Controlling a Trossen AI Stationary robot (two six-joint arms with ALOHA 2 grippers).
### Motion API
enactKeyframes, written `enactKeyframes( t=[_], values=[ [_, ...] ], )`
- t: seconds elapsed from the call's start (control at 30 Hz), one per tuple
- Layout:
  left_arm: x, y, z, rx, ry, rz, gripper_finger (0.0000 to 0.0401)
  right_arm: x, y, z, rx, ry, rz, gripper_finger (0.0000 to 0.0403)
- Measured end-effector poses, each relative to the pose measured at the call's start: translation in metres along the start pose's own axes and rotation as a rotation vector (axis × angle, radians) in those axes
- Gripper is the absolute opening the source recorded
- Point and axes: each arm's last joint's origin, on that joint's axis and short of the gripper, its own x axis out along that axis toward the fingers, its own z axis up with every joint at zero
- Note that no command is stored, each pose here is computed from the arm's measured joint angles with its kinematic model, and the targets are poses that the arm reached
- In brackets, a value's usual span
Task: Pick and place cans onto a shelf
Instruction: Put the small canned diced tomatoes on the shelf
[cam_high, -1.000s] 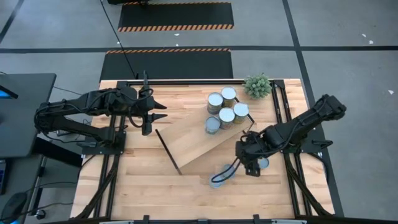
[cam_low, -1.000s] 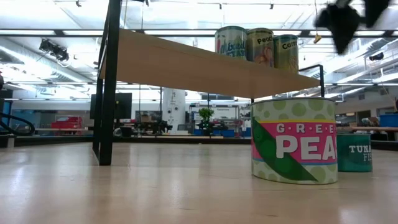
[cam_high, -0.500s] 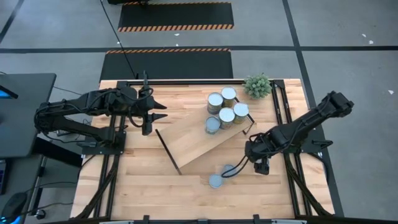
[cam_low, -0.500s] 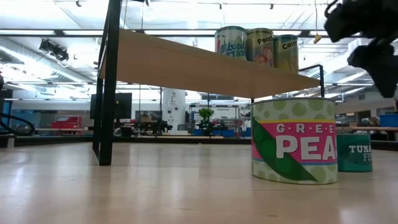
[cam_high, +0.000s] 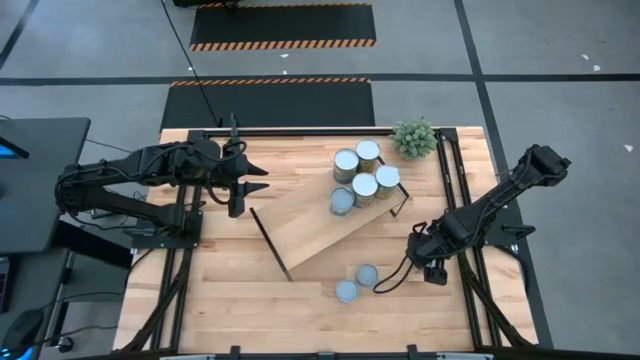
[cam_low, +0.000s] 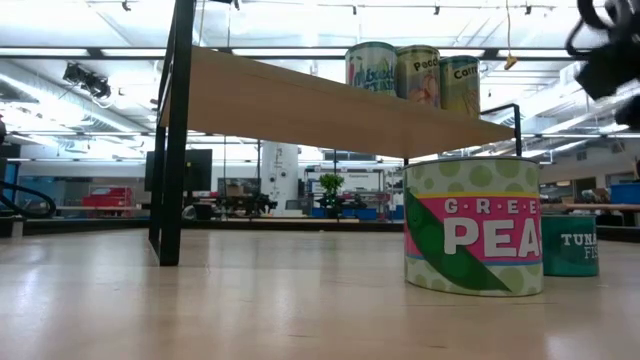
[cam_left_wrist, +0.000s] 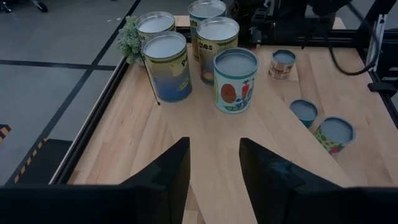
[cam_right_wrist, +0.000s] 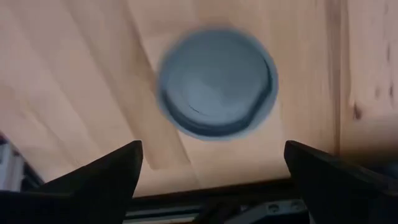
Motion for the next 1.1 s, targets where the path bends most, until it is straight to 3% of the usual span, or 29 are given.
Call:
enactKeyframes(
  t=[0.13, 0.37, 0.6, 0.8, 1.1],
  values=[
    [0.0, 0.0, 0.0, 0.001, 0.0, 0.0, 0.0144, 0.015, -0.007, -0.004, 0.035, 0.03, -0.025, 0.0399],
    [0.0, 0.0, 0.0, 0.005, 0.0, 0.0, 0.0144, 0.032, -0.004, 0.004, 0.009, -0.077, 0.068, 0.0399],
    [0.0, 0.0, 0.0, 0.009, -0.001, 0.001, 0.0144, 0.032, -0.007, 0.007, 0.016, -0.185, -0.018, 0.0386],
    [0.0, 0.001, 0.0, 0.009, -0.001, 0.027, 0.0144, 0.033, -0.004, 0.011, -0.051, -0.238, -0.025, 0.0354],
    [0.0, 0.001, 0.0, 0.003, -0.001, 0.027, 0.0144, 0.044, 0.01, 0.024, -0.088, -0.185, -0.003, 0.0289]
  ],
)
